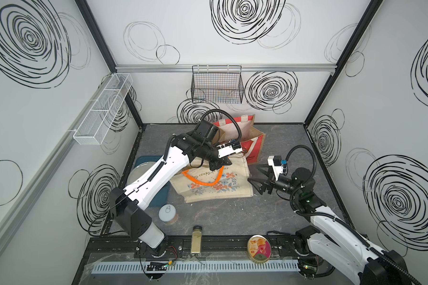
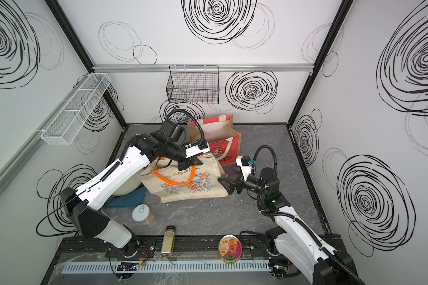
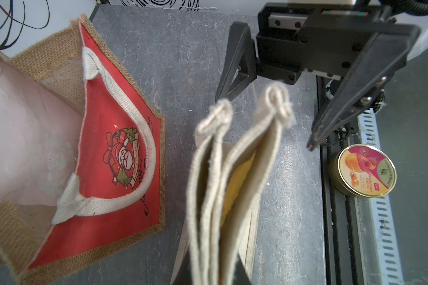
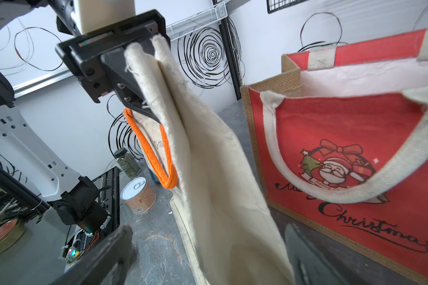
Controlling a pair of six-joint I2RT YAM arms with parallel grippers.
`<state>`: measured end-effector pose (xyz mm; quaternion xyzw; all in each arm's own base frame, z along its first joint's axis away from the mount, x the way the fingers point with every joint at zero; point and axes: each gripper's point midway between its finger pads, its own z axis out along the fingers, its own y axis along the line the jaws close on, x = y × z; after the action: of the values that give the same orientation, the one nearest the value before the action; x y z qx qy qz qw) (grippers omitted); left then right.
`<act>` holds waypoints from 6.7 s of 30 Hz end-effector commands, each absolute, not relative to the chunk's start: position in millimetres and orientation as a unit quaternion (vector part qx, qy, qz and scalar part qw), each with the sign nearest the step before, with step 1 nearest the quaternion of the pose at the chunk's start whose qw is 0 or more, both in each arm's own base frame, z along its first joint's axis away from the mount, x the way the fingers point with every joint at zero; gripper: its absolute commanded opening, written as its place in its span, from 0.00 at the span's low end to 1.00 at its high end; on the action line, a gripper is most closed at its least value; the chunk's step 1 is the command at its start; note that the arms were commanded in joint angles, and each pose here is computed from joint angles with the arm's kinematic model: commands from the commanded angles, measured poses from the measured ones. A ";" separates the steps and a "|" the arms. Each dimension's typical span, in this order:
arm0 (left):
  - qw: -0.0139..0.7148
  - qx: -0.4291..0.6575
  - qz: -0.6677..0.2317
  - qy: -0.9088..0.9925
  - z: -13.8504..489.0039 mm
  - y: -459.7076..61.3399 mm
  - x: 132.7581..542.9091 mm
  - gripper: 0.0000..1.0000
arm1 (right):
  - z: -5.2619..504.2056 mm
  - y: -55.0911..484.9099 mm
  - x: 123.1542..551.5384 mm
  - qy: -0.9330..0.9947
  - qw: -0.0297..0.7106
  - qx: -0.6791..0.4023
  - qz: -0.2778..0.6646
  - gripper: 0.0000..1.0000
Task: Put away the canvas bag
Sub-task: Press the canvas bag at the center of the board, then place the canvas bag at the center of the board.
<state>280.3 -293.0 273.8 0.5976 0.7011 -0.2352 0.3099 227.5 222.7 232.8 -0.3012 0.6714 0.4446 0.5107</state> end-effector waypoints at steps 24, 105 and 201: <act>0.378 0.577 -0.262 0.675 316.6 -290.6 281.9 0.00 | 172.6 271.1 248.5 0.714 0.456 -0.334 0.413 0.68; 0.564 0.216 -0.099 0.791 318.6 -309.2 355.0 0.88 | 88.5 245.7 147.2 0.852 0.233 -0.095 0.459 0.00; 0.379 -0.216 -0.188 0.880 78.7 -134.6 266.5 0.42 | 41.5 150.5 165.7 0.952 0.098 0.066 0.281 0.81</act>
<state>258.4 -137.3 70.9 -0.1997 0.8944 -0.1877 0.3535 149.9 163.0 48.2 0.0853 0.9412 0.3206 0.0642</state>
